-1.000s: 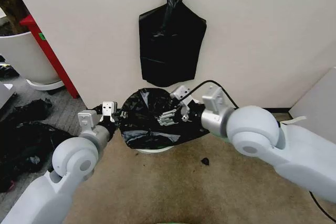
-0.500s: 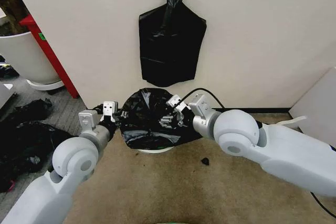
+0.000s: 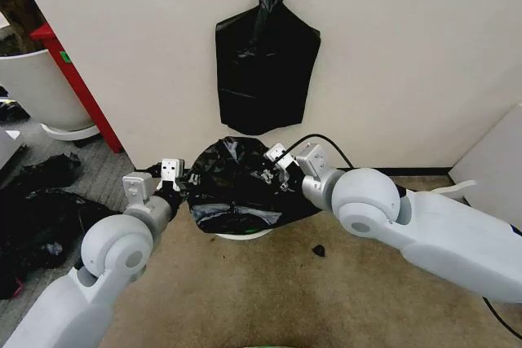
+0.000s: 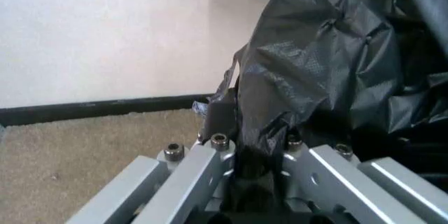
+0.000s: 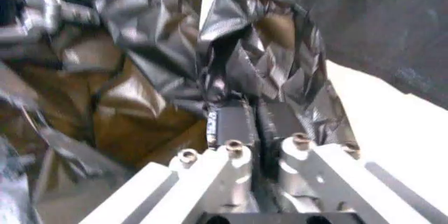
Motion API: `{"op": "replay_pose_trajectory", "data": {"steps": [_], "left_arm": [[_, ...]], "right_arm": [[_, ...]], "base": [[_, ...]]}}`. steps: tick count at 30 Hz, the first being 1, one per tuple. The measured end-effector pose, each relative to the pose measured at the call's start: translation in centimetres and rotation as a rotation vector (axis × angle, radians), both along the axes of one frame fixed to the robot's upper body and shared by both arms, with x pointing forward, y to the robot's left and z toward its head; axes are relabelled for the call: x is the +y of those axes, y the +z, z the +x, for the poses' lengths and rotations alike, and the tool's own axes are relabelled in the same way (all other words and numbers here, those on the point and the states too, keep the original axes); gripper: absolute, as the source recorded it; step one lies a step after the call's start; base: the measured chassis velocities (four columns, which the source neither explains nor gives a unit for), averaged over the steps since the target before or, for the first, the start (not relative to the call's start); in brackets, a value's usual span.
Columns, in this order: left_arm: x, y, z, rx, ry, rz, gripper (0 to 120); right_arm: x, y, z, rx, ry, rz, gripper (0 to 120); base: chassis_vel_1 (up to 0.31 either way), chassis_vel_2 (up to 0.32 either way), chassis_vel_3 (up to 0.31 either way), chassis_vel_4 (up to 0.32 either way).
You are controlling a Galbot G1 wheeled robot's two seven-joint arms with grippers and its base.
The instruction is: Place the garbage bag over the trash bin.
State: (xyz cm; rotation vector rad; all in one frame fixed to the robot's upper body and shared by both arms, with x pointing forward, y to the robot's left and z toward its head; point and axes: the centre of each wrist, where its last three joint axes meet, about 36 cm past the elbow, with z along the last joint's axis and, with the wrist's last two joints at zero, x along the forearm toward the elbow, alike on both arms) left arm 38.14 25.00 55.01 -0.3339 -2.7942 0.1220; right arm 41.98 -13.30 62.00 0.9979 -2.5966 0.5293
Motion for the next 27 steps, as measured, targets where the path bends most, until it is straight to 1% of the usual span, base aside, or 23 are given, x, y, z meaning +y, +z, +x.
{"op": "replay_pose_trajectory", "data": {"steps": [4,7,10,12,14,18,21,27], "left_arm": [[0.1,-0.6,-0.2,0.001,-0.012,0.026,3],[0.1,-0.8,-0.3,0.001,-0.016,0.034,3],[0.2,-1.2,-0.6,-0.004,-0.025,0.043,3],[0.2,-1.4,-0.9,-0.012,-0.036,0.042,3],[0.2,-1.4,-1.0,-0.014,-0.039,0.04,3],[0.4,-1.4,-1.5,-0.037,-0.065,0.027,3],[0.4,-1.4,-1.6,-0.041,-0.073,0.023,3],[0.5,-1.5,-2.3,-0.068,-0.141,-0.001,3]], "right_arm": [[0.0,1.3,-0.5,-0.002,-0.009,0.05,0],[-0.2,1.9,-0.4,-0.004,-0.016,0.067,0],[-1.0,2.7,0.6,-0.01,-0.049,0.085,0],[-2.1,3.0,1.6,-0.005,-0.081,0.095,0],[-2.4,3.1,1.8,-0.003,-0.088,0.095,0],[-4.2,2.2,3.2,0.02,-0.109,0.085,0],[-4.5,1.9,3.4,0.026,-0.111,0.084,0],[-6.2,-0.1,4.9,0.078,-0.083,0.099,0]], "base": [[0.0,0.0,0.0,0.0],[0.0,0.0,0.0,0.0],[0.0,0.0,0.0,0.0],[0.0,0.0,0.0,0.0],[0.0,0.0,0.0,0.0],[0.0,0.0,0.0,0.0],[0.0,0.0,0.0,0.0],[0.0,0.0,0.0,0.0]]}}
